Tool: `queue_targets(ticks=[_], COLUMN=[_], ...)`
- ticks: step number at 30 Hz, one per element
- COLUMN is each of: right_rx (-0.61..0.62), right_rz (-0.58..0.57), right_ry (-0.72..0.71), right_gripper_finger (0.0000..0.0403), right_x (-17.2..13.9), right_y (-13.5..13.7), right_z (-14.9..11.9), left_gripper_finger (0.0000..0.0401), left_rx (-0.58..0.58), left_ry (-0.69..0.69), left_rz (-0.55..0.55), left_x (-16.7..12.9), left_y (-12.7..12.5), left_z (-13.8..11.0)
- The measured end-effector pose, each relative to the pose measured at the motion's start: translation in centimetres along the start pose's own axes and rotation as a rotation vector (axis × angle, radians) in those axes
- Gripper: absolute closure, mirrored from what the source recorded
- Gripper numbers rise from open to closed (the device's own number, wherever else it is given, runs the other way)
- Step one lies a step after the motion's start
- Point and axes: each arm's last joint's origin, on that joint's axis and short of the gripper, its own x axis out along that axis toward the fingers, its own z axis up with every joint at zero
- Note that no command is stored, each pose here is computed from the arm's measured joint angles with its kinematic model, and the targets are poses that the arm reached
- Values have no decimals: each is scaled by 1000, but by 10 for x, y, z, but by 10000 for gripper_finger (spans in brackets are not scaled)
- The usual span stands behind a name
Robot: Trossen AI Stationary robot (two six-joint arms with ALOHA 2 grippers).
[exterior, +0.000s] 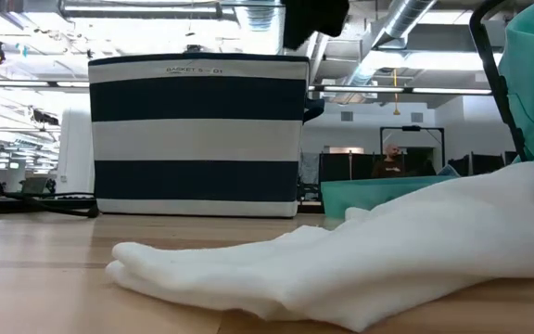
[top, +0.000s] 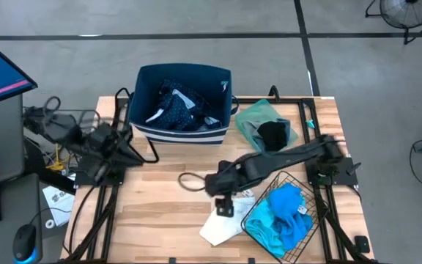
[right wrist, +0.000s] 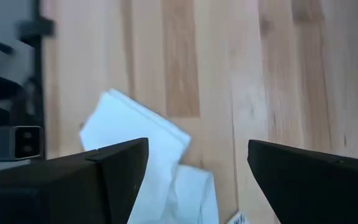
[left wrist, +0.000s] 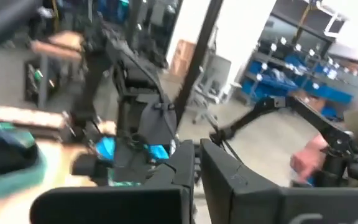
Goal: Pick & Place Cloths
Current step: Put the white shorts into the black wire basket
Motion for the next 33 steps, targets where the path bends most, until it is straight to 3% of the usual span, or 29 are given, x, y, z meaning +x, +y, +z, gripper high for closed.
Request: queue_targets(ticks=[7, 14, 19, 25, 33], right_rx=[181, 261, 297, 276, 274], right_rz=[-67, -26, -29, -64, -94], right_ry=[247, 341, 354, 405, 441], right_gripper_finger=[133, 133, 133, 133, 133], right_x=[51, 107, 116, 123, 135], right_y=[12, 46, 70, 83, 88], right_z=[18, 10, -1, -15, -27], left_gripper_finger=[400, 400, 400, 400, 400], left_rx=[-81, -145, -82, 5, 2], left_ry=[40, -21, -115, -223, -260], left_rz=[-104, -241, -300, -255, -253], left_x=[-5, -40, -73, -102, -115], left_y=[-8, -9, 1, 16, 23], left_z=[-9, 2, 11, 17, 19])
